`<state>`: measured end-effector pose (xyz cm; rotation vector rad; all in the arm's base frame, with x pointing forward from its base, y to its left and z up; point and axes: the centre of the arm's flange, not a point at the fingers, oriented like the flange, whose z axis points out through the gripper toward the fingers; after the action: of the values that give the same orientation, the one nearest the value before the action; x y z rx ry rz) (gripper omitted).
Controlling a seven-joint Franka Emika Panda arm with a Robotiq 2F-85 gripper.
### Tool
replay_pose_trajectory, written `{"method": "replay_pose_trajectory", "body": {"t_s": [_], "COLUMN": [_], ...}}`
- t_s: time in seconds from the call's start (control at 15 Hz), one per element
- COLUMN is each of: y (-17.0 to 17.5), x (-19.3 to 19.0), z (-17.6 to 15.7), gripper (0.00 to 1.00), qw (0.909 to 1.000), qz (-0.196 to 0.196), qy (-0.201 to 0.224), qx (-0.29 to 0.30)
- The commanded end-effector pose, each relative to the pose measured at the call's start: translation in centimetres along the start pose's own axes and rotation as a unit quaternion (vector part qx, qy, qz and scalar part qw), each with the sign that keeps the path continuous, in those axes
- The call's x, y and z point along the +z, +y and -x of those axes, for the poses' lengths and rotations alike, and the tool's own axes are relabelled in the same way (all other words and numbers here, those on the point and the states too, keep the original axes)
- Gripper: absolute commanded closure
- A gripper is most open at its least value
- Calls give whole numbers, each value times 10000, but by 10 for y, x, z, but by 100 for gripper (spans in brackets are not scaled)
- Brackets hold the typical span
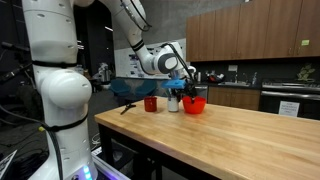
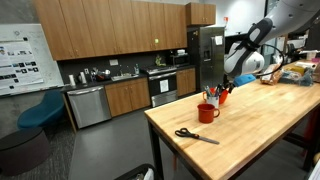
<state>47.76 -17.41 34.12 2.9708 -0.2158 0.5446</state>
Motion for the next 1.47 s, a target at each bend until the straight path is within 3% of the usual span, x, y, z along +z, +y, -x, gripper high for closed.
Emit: {"method": "replay_pose_trajectory", "body": {"t_s": [0.0,1.0,1.4], "y": [-19,-93,-66], "x": [0,-1,-35], "z": [1,17,13], "gripper": [0,0,0], "qw": [9999,9969,9960], "qz": [-62,-287,-48], "qy": [108,186,540], "qx": [-73,-705,-707]}}
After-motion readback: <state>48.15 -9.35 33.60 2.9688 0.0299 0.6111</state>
